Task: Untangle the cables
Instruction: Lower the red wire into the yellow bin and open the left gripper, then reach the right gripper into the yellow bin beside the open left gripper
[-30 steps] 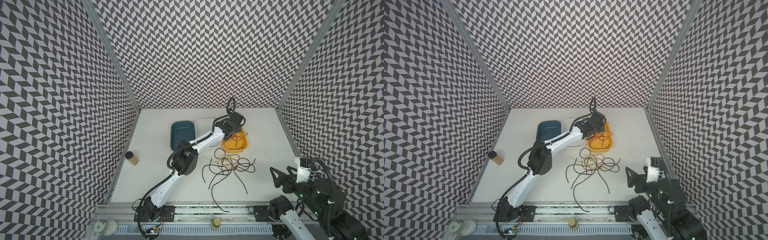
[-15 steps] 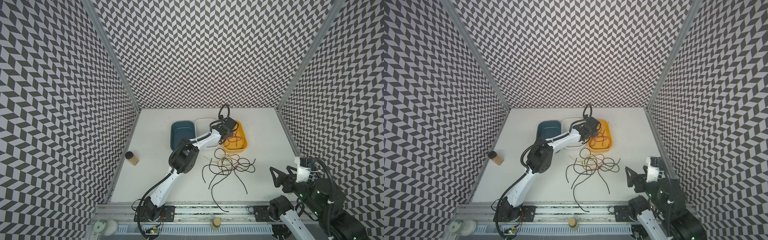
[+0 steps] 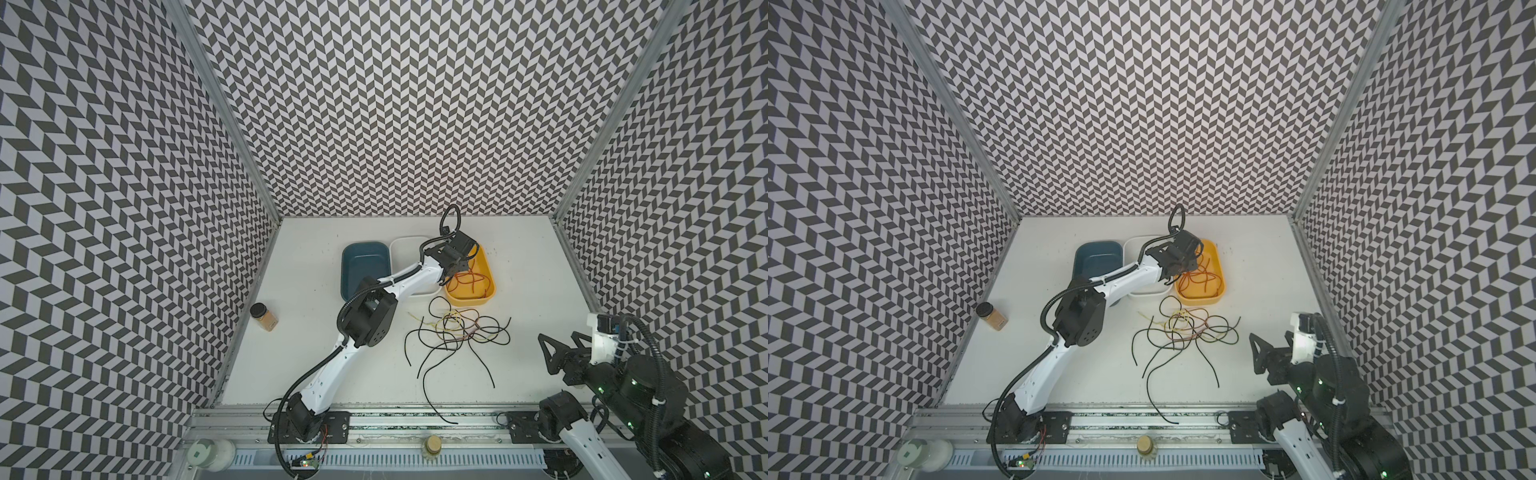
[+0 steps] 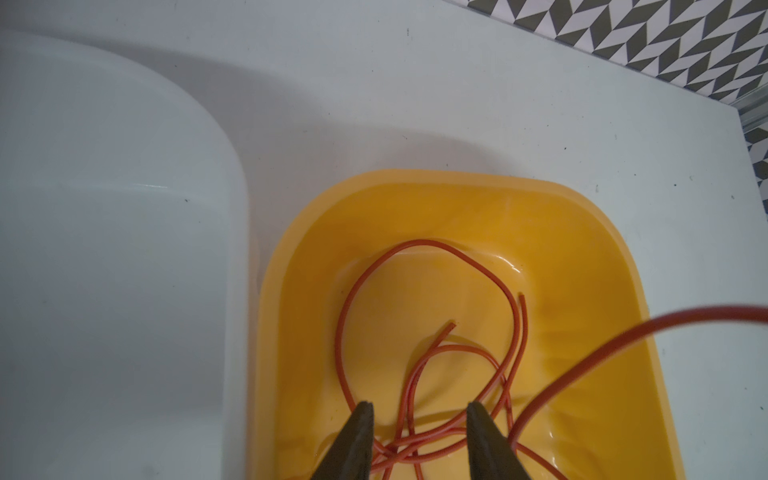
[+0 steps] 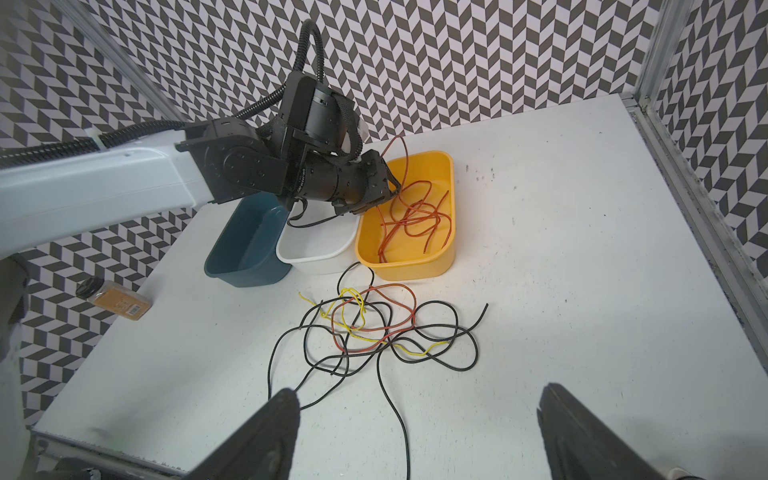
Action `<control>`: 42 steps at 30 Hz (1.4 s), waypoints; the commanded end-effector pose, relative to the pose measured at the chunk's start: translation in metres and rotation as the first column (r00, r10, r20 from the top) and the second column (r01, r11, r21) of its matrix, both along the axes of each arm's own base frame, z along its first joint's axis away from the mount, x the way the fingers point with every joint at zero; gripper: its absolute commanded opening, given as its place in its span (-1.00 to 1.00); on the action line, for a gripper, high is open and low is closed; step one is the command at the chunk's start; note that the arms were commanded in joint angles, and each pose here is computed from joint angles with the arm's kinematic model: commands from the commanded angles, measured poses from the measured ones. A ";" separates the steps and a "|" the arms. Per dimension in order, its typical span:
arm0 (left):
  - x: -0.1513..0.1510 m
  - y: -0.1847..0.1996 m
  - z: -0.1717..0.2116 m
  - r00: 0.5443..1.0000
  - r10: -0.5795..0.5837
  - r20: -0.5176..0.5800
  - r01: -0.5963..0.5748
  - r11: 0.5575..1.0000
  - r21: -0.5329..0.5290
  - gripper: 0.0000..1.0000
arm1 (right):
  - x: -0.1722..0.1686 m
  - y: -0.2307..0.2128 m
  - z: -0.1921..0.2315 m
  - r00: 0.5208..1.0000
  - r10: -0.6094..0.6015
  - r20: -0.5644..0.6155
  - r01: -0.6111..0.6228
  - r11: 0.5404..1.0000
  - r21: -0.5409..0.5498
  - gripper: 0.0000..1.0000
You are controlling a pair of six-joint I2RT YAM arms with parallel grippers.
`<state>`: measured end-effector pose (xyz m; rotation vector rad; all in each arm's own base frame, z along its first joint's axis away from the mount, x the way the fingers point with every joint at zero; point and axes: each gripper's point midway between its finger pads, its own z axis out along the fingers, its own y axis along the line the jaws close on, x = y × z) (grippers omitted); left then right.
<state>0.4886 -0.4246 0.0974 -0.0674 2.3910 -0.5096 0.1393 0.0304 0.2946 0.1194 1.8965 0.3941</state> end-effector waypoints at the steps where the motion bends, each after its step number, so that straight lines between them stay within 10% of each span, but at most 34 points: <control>1: 0.000 -0.001 0.049 0.998 0.005 0.063 -0.003 0.999 -0.038 -0.06 | 0.005 0.004 0.007 0.999 0.014 0.028 -0.015 1.000 0.005 0.80; 22: -0.023 -0.019 0.122 0.986 -0.073 0.150 0.086 0.993 -0.085 0.22 | 0.007 0.005 0.005 1.000 0.021 0.016 -0.021 1.000 0.003 0.79; 42: -0.052 -0.027 0.029 0.980 -0.188 -0.060 0.188 0.982 0.002 -0.84 | 0.093 0.054 0.033 0.993 0.091 -0.076 -0.077 0.983 0.169 0.76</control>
